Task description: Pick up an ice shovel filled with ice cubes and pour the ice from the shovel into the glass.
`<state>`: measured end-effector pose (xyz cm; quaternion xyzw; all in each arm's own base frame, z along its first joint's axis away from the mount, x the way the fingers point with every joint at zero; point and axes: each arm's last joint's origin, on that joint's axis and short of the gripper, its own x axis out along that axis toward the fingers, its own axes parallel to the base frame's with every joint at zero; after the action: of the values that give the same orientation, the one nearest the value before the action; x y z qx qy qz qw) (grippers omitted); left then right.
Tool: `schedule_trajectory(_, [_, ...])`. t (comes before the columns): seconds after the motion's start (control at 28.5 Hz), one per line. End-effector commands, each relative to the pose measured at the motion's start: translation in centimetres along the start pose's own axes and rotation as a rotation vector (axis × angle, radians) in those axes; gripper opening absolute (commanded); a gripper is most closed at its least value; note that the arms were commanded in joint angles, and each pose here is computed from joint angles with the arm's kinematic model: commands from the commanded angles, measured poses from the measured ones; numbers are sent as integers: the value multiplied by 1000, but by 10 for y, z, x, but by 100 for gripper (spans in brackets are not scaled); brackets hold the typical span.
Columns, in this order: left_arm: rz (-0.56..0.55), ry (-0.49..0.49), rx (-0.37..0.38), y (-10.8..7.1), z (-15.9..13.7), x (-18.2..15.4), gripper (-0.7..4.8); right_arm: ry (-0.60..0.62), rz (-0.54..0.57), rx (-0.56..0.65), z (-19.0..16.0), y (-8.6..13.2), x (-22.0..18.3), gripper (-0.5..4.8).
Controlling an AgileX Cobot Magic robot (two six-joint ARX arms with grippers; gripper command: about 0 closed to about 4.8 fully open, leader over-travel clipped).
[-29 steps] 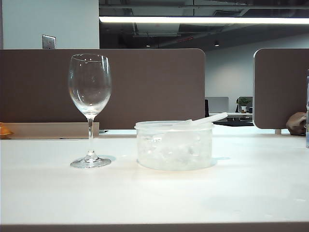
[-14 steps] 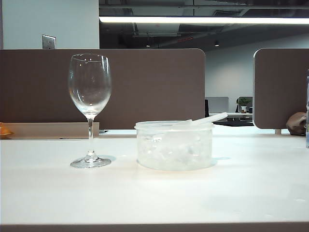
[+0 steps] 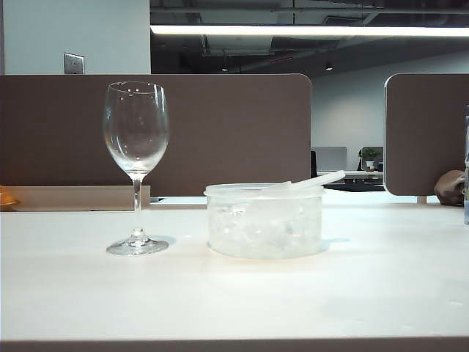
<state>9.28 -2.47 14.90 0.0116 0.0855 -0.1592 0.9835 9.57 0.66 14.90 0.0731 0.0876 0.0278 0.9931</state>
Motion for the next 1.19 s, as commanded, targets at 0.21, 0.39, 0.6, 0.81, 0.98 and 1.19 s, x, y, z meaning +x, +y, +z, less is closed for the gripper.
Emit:
schedule_trajectory(0.21, [-189, 2, 37, -18, 0, 0, 29, 25, 70, 242, -2, 2, 1, 1])
schedule_trajectory(0.39, [-232, 2, 44, -22, -1, -1, 29, 47, 166, 481, 0, 5, 0, 0])
schedule_trajectory(0.6, [-232, 1, 44, -22, -1, -1, 29, -45, 227, 520, 19, 8, -4, -1])
schedule_trajectory(0.81, [-231, 1, 44, -22, -1, -1, 29, -207, 233, 427, 65, 14, -26, -1])
schedule_trajectory(0.98, [-231, 1, 44, -22, -1, -1, 29, -323, 204, 324, 111, 20, -56, -2])
schedule_trajectory(1.19, [-231, 1, 44, -22, -1, -1, 29, -112, 152, 225, 162, 28, -56, -1])
